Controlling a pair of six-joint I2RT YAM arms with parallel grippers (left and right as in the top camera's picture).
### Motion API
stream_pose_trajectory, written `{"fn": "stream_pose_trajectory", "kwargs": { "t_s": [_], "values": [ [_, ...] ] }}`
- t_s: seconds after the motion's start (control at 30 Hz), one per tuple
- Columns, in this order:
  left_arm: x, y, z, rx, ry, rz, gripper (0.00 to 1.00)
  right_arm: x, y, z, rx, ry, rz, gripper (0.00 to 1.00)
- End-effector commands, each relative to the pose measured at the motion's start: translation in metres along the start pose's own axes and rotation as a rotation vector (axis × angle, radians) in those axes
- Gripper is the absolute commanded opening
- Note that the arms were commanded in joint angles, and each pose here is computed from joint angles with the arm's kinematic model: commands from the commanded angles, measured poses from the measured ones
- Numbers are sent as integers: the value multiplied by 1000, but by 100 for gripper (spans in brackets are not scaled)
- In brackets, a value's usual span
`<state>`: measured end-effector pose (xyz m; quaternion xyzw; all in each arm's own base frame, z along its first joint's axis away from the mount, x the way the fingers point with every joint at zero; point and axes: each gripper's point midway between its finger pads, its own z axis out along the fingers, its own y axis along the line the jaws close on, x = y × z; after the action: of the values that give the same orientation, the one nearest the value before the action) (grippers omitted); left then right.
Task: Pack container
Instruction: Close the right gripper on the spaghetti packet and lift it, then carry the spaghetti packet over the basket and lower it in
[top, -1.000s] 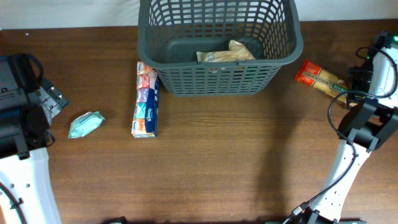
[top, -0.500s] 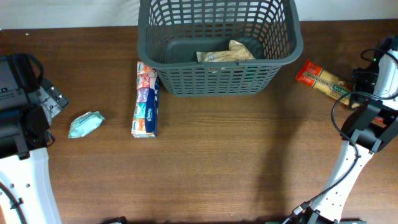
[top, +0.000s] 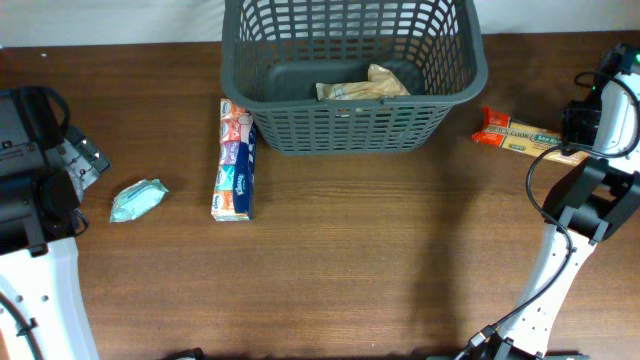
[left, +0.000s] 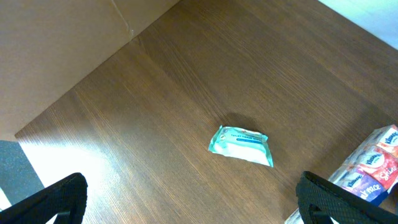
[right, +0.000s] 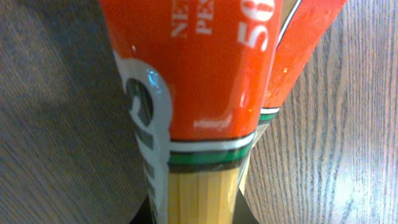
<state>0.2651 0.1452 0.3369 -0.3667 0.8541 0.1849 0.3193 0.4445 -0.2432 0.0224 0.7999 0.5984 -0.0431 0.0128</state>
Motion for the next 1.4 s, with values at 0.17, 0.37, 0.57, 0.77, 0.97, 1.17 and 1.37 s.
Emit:
{"fn": "stream_pose_trajectory", "kwargs": {
  "t_s": [0.17, 0.37, 0.57, 0.77, 0.97, 1.17, 1.37],
  "values": [
    [-4, 1, -4, 10, -13, -17, 99, -50, 12, -85, -175, -161, -201, 4],
    [-4, 1, -4, 10, -13, -17, 99, -73, -6, -228, -458, -323, -281, 4],
    [-4, 1, -4, 10, -13, -17, 99, -60, -41, -350, -713, -458, -337, 4],
    [-4, 1, -4, 10, -13, -17, 99, 57, -56, -467, -1149, -470, -833, 4],
    [-4, 1, -4, 10, -13, -17, 99, 176, -76, -510, -1338, -587, -1284, 4],
    [-4, 1, -4, 10, -13, -17, 99, 250, -69, -509, -1421, -556, -1422, 4],
    [-4, 1, -4, 10, -13, -17, 99, 299, -34, -472, -1396, -491, -1493, 4]
  ]
}}
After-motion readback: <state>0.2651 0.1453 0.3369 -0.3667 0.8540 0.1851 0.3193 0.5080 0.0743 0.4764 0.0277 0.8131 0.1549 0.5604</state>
